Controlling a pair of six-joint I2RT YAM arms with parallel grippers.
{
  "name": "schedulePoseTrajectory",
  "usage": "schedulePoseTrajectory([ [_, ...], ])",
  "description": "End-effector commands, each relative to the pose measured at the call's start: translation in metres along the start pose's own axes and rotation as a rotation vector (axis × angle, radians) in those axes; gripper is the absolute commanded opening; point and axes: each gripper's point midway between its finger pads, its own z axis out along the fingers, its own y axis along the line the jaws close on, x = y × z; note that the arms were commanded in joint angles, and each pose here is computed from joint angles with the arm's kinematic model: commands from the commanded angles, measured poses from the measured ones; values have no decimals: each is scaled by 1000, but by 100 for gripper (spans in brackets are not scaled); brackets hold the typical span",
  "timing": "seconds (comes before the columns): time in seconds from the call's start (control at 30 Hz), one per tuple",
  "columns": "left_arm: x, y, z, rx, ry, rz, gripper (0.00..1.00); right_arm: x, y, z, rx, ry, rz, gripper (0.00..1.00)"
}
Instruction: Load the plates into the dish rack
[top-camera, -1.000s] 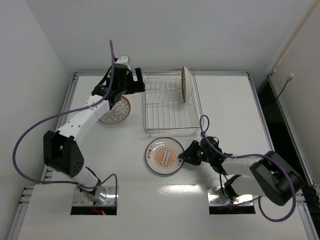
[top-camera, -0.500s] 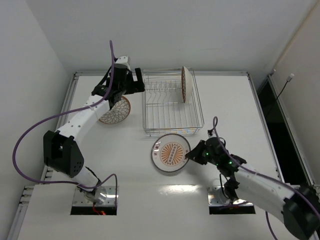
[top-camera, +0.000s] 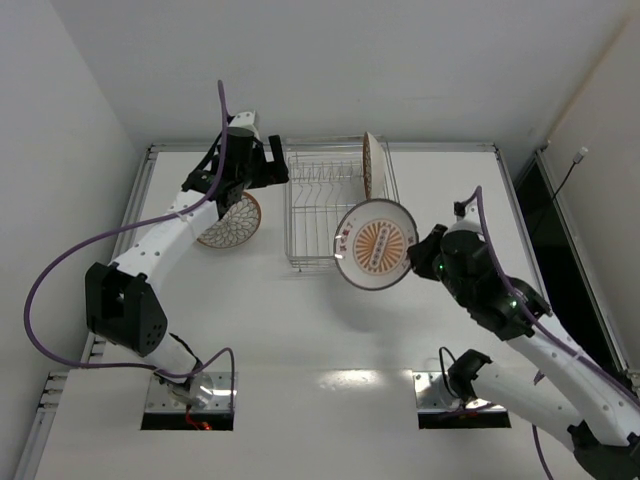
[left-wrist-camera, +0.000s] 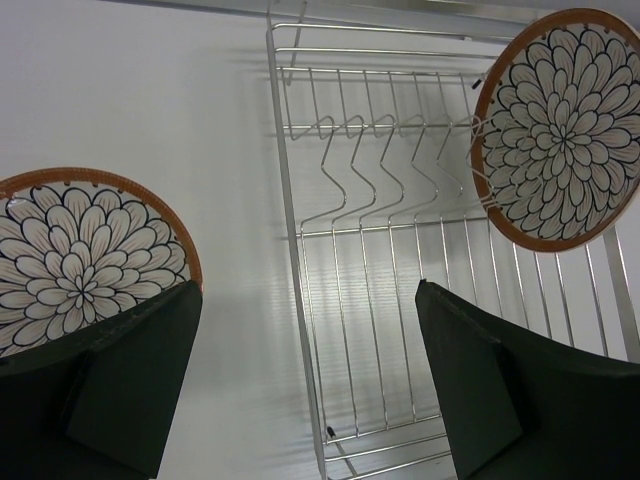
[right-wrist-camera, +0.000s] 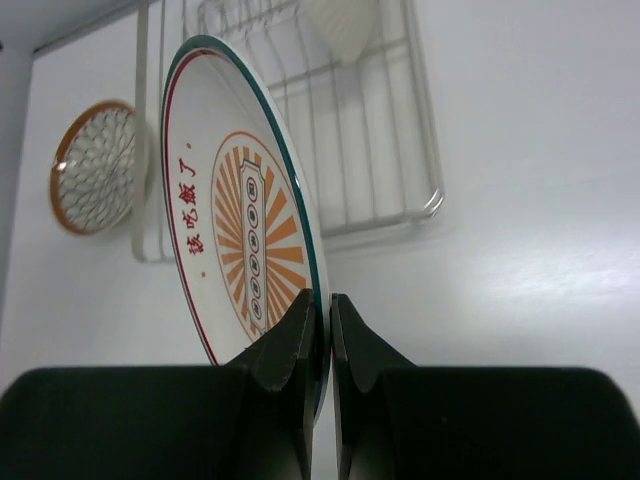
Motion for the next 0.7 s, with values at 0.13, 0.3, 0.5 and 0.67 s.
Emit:
schedulePoseTrajectory([
  [0.13,-41,-8,-21,29,-109,-16,87,-124,20,3,248,-314,-169,0],
  [0.3,-41,-6,-21,20,-112,-8,87,-161,44,32,413,-396,-266,0],
  [0.5,-41,-6,-21,20,-112,-8,87,-183,76,75,544,-456,-410,0],
  [0.67,-41,-6,-21,20,-112,-8,87,-188,101,106,599,-482,-530,0],
])
